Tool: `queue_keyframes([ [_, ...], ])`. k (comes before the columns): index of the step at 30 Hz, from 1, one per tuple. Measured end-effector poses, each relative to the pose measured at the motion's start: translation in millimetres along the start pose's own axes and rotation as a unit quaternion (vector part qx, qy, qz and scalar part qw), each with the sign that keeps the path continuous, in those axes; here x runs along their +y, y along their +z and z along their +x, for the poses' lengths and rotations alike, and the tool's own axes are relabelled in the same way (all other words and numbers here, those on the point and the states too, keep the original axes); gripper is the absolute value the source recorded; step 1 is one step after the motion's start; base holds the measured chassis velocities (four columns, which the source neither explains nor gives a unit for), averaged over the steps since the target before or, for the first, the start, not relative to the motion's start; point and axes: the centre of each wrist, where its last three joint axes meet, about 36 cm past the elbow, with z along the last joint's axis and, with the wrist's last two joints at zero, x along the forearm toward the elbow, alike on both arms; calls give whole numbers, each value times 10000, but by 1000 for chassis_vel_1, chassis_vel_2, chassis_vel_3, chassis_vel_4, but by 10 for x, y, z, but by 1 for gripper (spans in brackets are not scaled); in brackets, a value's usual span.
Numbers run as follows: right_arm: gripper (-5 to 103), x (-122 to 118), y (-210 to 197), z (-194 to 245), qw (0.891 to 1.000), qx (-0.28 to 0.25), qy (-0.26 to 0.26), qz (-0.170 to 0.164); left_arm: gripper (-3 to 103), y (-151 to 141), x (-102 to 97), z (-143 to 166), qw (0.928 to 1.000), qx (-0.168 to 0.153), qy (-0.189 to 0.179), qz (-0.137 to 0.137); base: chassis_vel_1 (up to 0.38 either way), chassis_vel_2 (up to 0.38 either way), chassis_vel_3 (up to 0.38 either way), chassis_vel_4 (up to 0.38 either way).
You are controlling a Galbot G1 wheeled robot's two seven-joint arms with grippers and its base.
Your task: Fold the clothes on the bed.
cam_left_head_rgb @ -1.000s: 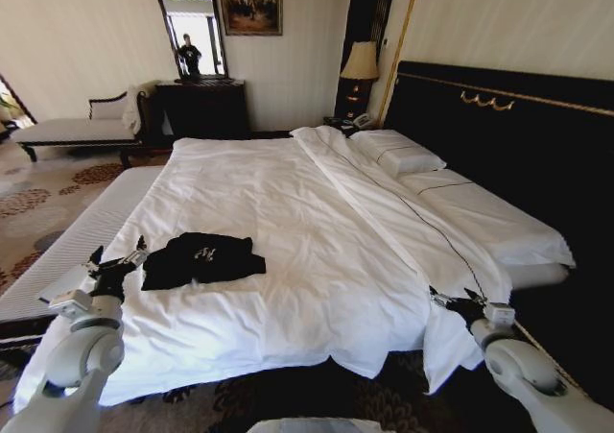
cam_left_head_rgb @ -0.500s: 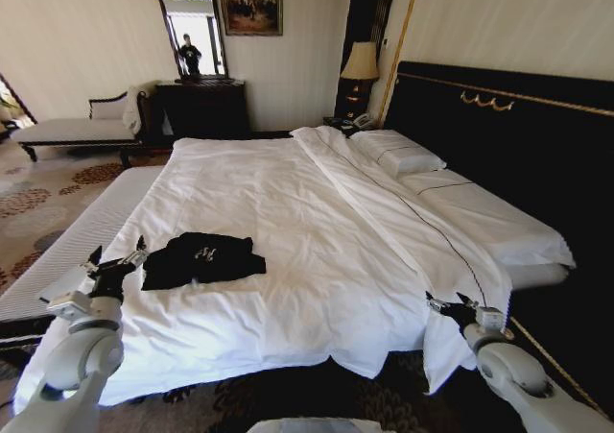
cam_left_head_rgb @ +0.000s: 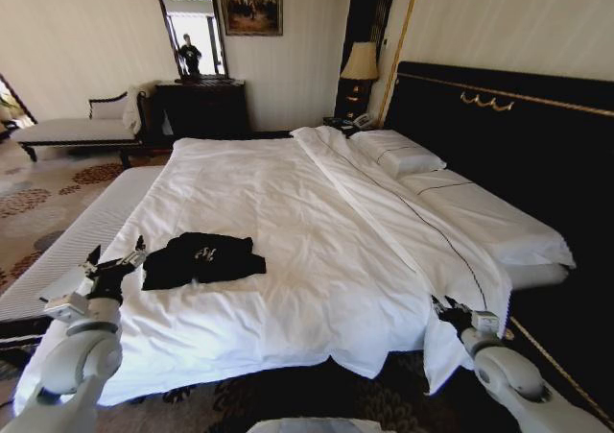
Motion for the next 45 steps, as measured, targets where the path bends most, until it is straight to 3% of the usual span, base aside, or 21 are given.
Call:
queue_keyframes([
  [2,16,7,9,4,10000,10,-3,-4,100,-7,3,7,10000,-8,-3,-6,0,0,0,0],
  [7,2,28,17,47,10000,17,-39,6,100,-12,9,6,10000,-25,-11,-5,0,0,0,0],
  [12,0,61,-43,191,9999,-39,-133,7,100,-13,6,4,10000,-39,-19,14,0,0,0,0],
  [20,0,301,-367,593,9981,-216,-559,-139,100,6,16,-8,10000,-59,-45,42,0,0,0,0],
  [26,0,475,-509,860,9965,-279,-792,-23,100,23,27,-19,9999,-68,-64,60,0,0,0,0],
  [38,0,481,-30,743,9985,209,-299,405,100,27,28,-37,9999,-70,-54,65,0,0,0,0],
  [41,16,518,24,771,9986,122,-331,403,100,26,24,-36,9999,-72,-44,65,0,0,0,0],
  [45,27,584,-13,856,9981,-70,-488,357,100,25,23,-39,9999,-76,-44,65,0,0,0,0],
])
